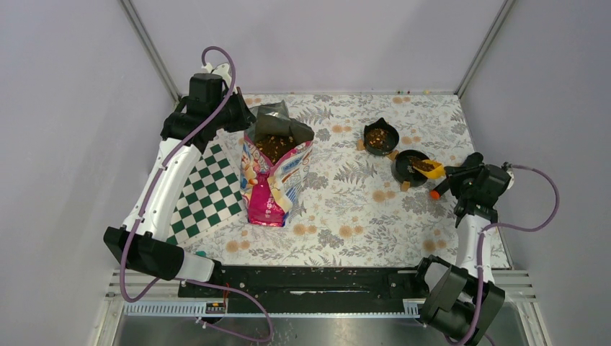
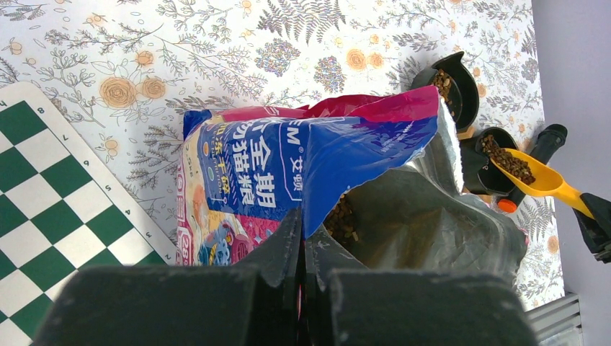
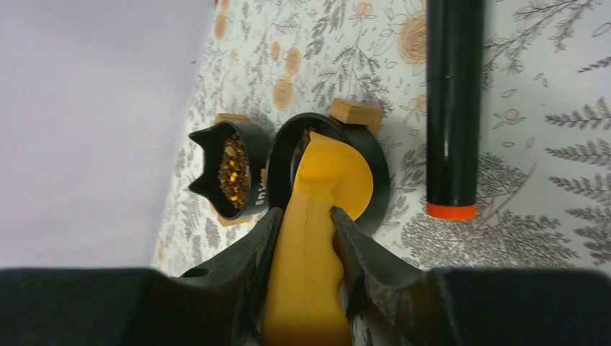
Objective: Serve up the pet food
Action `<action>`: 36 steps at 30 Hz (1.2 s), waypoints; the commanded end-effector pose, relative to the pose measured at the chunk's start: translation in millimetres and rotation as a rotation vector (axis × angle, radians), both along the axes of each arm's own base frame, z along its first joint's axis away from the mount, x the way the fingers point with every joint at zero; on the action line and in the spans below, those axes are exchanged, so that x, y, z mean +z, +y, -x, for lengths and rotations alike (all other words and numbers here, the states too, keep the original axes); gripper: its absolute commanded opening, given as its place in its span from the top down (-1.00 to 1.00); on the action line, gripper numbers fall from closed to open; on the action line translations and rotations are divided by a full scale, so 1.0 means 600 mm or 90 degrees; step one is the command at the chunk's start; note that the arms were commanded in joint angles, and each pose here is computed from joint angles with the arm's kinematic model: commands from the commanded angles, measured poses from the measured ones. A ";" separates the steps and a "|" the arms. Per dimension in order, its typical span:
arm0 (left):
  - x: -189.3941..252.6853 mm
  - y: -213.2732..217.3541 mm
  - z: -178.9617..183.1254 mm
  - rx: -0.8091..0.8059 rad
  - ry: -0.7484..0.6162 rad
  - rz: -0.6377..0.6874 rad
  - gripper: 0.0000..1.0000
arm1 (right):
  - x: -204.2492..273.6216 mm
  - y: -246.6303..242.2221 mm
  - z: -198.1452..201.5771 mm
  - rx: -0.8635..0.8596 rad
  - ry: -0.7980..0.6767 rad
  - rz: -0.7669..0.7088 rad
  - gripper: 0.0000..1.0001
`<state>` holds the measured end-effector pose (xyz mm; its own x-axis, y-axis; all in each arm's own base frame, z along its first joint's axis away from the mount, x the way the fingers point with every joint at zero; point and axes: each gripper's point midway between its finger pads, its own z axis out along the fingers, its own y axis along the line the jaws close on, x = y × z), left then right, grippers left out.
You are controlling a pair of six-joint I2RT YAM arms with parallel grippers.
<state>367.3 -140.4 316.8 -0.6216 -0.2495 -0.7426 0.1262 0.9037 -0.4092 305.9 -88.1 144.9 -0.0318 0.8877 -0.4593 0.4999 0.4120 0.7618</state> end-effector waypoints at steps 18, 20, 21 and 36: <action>0.087 -0.007 -0.004 -0.007 -0.107 0.043 1.00 | 0.109 -0.023 0.053 0.005 0.175 0.217 1.00; 0.087 -0.007 -0.003 -0.008 -0.107 0.043 1.00 | 0.133 -0.006 0.042 0.036 0.147 0.231 1.00; 0.087 -0.007 -0.003 -0.008 -0.107 0.044 1.00 | 0.150 0.008 0.031 0.061 0.115 0.237 1.00; 0.082 -0.018 -0.007 -0.020 -0.097 0.060 1.00 | 0.403 0.298 -0.019 0.523 -0.403 0.045 1.00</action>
